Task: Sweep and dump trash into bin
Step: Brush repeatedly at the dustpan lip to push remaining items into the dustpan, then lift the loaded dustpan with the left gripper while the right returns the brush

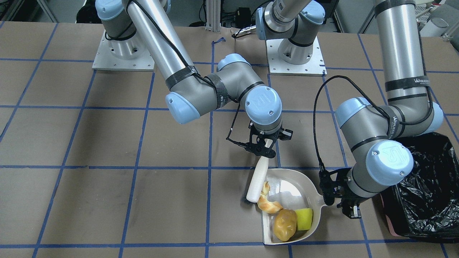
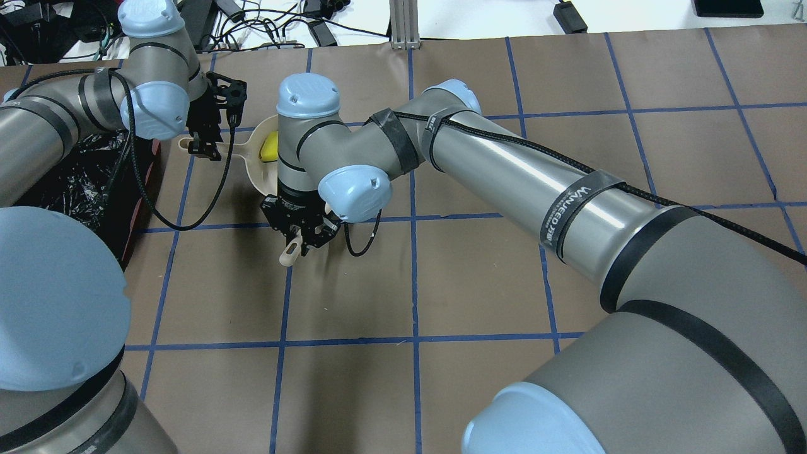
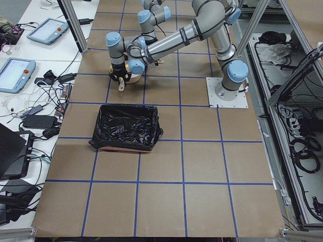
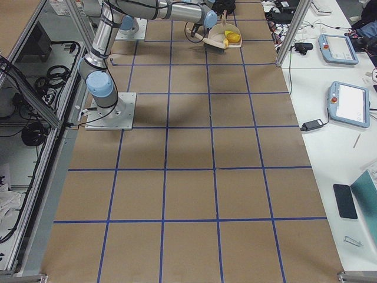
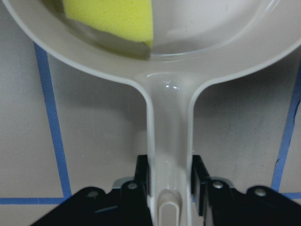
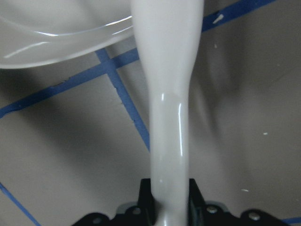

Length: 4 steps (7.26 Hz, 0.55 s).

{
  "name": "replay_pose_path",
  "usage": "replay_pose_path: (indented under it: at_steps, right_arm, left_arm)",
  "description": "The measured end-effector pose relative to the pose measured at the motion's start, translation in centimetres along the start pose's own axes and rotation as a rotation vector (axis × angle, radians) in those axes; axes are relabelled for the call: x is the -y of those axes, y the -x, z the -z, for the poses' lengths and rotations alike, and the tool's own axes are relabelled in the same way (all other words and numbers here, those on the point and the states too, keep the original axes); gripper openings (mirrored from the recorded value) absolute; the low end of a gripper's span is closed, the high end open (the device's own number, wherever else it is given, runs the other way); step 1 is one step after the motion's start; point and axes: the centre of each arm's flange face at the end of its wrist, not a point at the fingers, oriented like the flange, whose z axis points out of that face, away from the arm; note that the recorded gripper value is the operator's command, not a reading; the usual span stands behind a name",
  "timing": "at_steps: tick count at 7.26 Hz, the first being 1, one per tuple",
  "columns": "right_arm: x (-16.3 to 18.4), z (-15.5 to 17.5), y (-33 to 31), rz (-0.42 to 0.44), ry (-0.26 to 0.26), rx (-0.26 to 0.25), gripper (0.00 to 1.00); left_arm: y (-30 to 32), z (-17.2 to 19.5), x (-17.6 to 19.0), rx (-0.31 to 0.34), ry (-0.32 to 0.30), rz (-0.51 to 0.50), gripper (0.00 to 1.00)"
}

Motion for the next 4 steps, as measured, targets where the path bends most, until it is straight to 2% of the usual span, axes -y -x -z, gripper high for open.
replay_pose_path:
  at_steps: [3,4]
  right_arm:
    - [0.5,0.1,2.4,0.003,0.040,0.116,0.00]
    - [0.3,1.0,2.8,0.006,0.038,0.130,0.00]
  left_arm:
    - [0.0,0.0,0.0,0.000,0.000,0.000,0.00]
    - [0.0,0.1,0.0,0.001,0.000,0.000,0.00]
